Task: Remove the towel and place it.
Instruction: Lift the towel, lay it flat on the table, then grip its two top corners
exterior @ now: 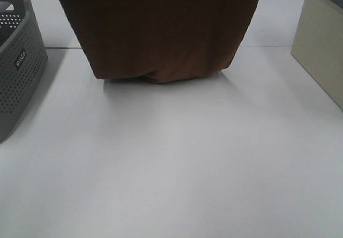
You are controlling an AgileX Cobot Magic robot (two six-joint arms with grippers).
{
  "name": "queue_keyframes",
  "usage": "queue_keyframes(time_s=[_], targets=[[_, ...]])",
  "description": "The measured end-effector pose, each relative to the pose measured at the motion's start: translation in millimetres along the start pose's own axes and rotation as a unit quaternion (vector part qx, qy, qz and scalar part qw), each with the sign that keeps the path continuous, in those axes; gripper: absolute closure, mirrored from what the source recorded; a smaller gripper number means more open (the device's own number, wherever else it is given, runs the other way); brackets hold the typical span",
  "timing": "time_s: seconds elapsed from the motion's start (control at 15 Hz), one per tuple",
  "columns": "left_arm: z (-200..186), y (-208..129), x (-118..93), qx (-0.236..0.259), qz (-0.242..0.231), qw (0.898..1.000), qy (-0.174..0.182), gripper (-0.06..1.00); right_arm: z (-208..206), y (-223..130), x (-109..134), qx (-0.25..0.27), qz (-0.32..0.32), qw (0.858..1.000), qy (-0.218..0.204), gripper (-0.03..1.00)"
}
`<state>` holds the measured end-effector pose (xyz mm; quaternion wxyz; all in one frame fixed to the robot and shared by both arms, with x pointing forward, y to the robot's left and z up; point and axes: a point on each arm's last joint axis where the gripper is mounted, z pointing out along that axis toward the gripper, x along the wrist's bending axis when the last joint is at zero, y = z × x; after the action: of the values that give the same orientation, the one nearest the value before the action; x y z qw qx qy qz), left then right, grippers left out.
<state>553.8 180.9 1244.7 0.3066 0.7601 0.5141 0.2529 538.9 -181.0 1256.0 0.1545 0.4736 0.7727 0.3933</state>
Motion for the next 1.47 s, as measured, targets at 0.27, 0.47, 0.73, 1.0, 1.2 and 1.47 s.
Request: queue_keyframes(time_s=[0.27,0.47,0.73,1.0,1.2,1.47], targets=[[-31.7,-44.3,-10.2,0.022,-0.015,0.999,-0.025,0.94,-18.5,-21.1,9.4,0.009,0.009,1.0,0.017,0.96],[-49.7,-85.7,-16.3,0.042,-0.031,0.997,-0.055,0.94,-34.0,-60.3,19.1,0.038,0.023,0.998,0.033,0.96],[-52.9,-120.7,-27.8,0.074,-0.034,0.99,-0.114,0.94,-41.9,-116.0,24.6,0.083,0.038,0.995,0.036,0.96],[-34.0,-161.8,-38.4,0.142,-0.046,0.976,-0.157,0.94,-39.4,-157.5,26.0,0.121,0.046,0.991,0.038,0.96],[-15.3,-193.1,-45.2,0.2,-0.055,0.962,-0.179,0.94,-28.1,-196.9,26.0,0.168,0.053,0.983,0.047,0.96],[4.5,-232.4,-52.0,0.272,-0.069,0.939,-0.199,0.94,-1.2,-247.7,24.5,0.251,0.093,0.961,0.066,0.96]])
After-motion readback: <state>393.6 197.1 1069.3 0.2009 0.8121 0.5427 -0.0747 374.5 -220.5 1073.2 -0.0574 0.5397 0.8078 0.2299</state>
